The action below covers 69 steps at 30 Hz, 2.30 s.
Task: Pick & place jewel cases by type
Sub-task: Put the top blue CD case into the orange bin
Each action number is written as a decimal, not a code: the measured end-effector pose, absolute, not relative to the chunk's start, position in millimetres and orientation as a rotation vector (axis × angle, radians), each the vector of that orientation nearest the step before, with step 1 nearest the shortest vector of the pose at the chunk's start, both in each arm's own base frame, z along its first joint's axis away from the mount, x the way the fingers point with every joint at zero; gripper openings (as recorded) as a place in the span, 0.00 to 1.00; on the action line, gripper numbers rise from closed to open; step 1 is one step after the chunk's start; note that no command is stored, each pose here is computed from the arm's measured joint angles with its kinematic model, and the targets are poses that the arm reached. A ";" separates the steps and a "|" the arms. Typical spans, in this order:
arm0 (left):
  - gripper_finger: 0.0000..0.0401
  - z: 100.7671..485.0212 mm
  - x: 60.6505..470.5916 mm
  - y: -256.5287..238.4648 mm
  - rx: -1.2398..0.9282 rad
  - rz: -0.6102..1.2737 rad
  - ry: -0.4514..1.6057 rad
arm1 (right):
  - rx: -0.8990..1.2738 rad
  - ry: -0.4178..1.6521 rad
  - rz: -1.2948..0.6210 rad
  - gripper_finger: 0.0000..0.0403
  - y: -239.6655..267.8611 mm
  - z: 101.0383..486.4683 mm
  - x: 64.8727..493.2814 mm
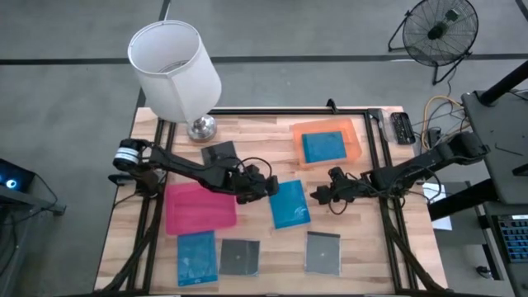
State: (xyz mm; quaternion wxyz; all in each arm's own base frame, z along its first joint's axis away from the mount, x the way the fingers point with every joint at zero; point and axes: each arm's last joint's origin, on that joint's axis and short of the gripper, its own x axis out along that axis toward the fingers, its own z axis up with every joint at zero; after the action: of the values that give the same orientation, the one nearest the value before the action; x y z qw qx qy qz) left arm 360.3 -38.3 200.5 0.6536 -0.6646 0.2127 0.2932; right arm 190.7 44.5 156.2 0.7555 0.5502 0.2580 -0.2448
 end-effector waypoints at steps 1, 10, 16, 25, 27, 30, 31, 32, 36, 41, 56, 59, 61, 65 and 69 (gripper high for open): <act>0.65 196.9 360.8 -38.6 -1.516 0.674 0.495 | 1.206 0.561 -0.530 0.56 45.6 155.5 190.1; 0.65 178.5 368.2 -42.4 -1.557 0.671 0.558 | 1.231 0.555 -0.556 0.56 48.3 141.2 189.9; 0.65 173.1 368.0 -47.2 -1.566 0.660 0.610 | 1.211 0.615 -0.552 0.56 56.3 125.3 207.5; 0.65 170.4 364.7 -50.3 -1.550 0.673 0.646 | 1.155 0.728 -0.489 0.56 65.6 116.4 227.9; 0.65 170.9 364.9 -50.3 -1.545 0.666 0.645 | 1.150 0.727 -0.471 0.56 65.8 119.8 227.1; 0.65 170.9 364.9 -50.5 -1.544 0.662 0.649 | 1.162 0.709 -0.459 0.56 65.0 126.2 225.5; 0.65 171.0 364.9 -50.7 -1.543 0.662 0.649 | 1.158 0.714 -0.466 0.56 64.5 126.3 224.2; 0.65 171.0 364.9 -50.8 -1.543 0.661 0.649 | 1.148 0.728 -0.482 0.56 63.8 125.0 222.3; 0.65 171.1 364.8 -50.8 -1.542 0.661 0.649 | 1.146 0.760 -0.534 0.50 62.2 120.5 217.4; 0.65 171.2 364.8 -51.0 -1.546 0.662 0.649 | 1.132 0.762 -0.524 0.36 61.9 121.0 216.3; 0.65 166.8 362.3 -49.9 -1.547 0.693 0.612 | 1.108 0.798 -0.545 0.02 60.4 115.2 210.7; 0.65 164.4 361.5 -49.9 -1.558 0.681 0.599 | 1.104 0.800 -0.546 0.02 60.2 114.6 210.6; 0.65 162.4 360.4 -49.6 -1.560 0.687 0.595 | 1.103 0.801 -0.547 0.02 60.1 114.3 210.4; 0.65 162.2 361.1 -49.4 -1.573 0.667 0.570 | 1.105 0.798 -0.544 0.02 60.2 114.5 210.7; 0.65 157.8 361.7 -49.3 -1.570 0.680 0.570 | 1.106 0.796 -0.542 0.02 60.3 114.7 210.9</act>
State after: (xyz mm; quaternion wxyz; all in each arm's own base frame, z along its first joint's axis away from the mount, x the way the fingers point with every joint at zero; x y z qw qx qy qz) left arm 361.7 -49.3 157.8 0.6205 -0.6828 0.2478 0.2956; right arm 210.9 60.3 114.7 0.7429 0.5049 0.3632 -0.2474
